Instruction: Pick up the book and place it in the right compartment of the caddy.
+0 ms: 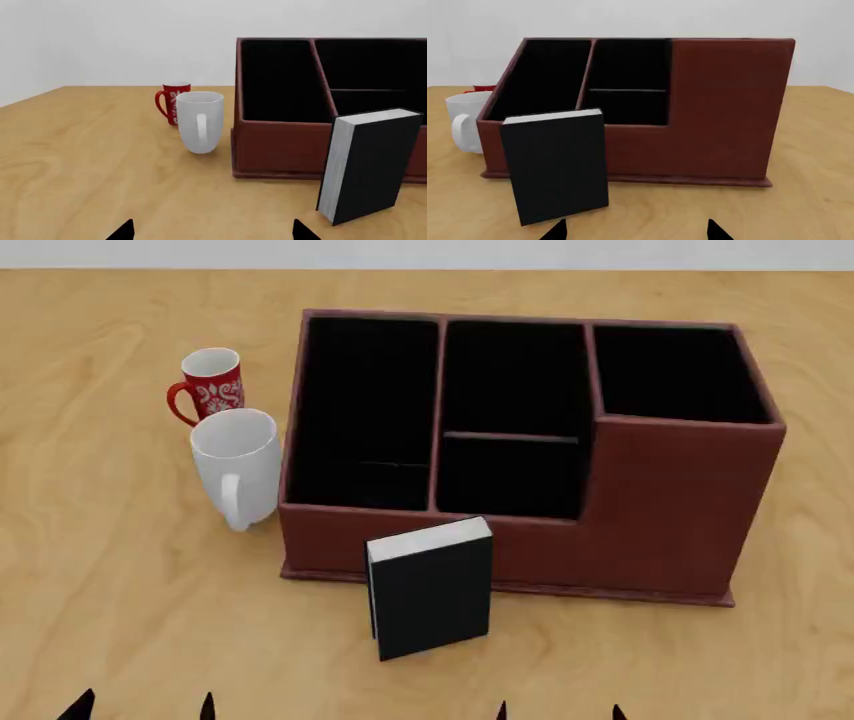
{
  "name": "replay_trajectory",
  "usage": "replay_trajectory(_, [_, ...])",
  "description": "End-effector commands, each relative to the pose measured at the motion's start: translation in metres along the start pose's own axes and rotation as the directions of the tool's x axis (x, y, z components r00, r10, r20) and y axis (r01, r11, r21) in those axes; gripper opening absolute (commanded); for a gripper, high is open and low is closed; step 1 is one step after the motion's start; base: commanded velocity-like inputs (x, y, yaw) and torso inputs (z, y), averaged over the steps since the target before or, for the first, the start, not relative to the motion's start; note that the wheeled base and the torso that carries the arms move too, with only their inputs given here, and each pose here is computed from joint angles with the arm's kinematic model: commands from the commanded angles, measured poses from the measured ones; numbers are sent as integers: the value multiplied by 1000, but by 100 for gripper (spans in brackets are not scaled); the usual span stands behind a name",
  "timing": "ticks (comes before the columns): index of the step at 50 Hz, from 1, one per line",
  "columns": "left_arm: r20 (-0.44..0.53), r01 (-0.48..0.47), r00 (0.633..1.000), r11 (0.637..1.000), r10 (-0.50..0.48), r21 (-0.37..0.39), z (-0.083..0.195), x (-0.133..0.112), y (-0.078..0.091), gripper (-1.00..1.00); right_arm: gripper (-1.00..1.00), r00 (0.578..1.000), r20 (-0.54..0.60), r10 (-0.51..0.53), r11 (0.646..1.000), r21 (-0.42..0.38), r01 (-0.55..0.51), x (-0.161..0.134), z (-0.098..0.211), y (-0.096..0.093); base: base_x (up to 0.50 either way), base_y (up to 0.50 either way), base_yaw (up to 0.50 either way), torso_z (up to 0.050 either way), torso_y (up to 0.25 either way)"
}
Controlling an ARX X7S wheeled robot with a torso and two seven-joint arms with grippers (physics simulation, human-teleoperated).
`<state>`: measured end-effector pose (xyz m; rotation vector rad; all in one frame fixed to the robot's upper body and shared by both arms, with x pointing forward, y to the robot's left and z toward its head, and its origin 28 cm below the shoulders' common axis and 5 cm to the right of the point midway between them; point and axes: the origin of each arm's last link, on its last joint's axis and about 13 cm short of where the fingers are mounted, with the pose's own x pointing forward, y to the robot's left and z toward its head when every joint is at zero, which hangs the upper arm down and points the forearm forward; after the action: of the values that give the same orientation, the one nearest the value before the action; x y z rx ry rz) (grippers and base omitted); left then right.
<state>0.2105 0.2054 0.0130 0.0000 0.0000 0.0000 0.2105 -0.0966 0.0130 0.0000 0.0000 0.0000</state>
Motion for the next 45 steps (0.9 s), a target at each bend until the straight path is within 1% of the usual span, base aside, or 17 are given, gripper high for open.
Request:
replay_trajectory(1, [0,0,1000,1000,0,0,0,0,0,100,100,1000,0,0,1000,0,0,-1,0,1,0,0,0,0,0])
replay_trajectory(2, [2,5,1000,1000,-5,30,-1,-2,0,100,100,1000,5,11,1000,9,-11,1,1,1,0,0,0,0,0])
replay_trajectory(6, [76,41,996,999,-43,25,5,-13,0,100,100,999,6,37,999,0,-37,3,-1,5,0,0,0,5,0])
replay_trajectory(10, [76,29,997,999,-31,33,8,-12,2,100,100,999,23,30,999,-13,-30,-3,3,6,0,0,0,50,0])
replay_trajectory(12, [90,29,995,1000,-30,12,11,-14,3,100,100,999,33,28,1000,-6,-28,-4,6,5,0,0,0,50,0])
replay_trajectory(14, [103,31,994,999,-34,32,15,-13,5,100,100,999,37,23,1000,-12,-22,-4,11,4,0,0,0,50,0])
replay_trajectory(16, [137,15,990,1000,-17,21,29,-8,8,100,100,998,68,1,1000,-20,0,-2,26,0,0,0,0,50,0])
replay_trajectory(19, [183,-4,983,999,-6,52,56,1,13,100,100,990,136,-34,998,-45,41,0,58,-9,0,0,0,50,0])
replay_trajectory(21, [210,-7,978,1000,0,30,70,7,15,100,100,982,179,-51,998,-26,57,1,79,-15,0,0,0,50,0])
replay_trajectory(25, [242,-15,970,1000,8,27,87,16,16,100,100,965,256,-65,997,-23,74,2,108,-22,0,0,0,50,0])
replay_trajectory(27, [254,-22,967,1000,17,15,93,21,17,100,100,962,266,-63,996,-41,76,3,114,-24,0,0,0,50,0])
replay_trajectory(29, [263,-30,964,999,24,19,98,26,18,100,100,957,282,-62,997,-29,73,5,120,-25,0,0,0,50,0])
replay_trajectory(35, [267,-28,964,998,10,65,97,34,17,100,100,958,285,-22,996,-80,47,11,118,-21,0,0,0,50,0])
replay_trajectory(38, [262,-22,965,996,-2,88,94,34,17,100,100,962,272,-17,996,-84,41,16,114,-21,0,0,0,50,0])
replay_trajectory(39, [264,-15,964,994,-15,113,92,33,17,100,100,964,267,-12,997,-75,34,16,113,-21,0,0,0,50,0])
replay_trajectory(42, [265,-21,964,994,-7,104,92,34,18,100,100,964,265,-14,995,-92,40,17,112,-20,0,0,0,50,0])
replay_trajectory(45, [266,-21,964,994,-8,104,93,33,18,100,100,963,271,-9,996,-80,32,16,112,-21,0,-240,0,50,0])
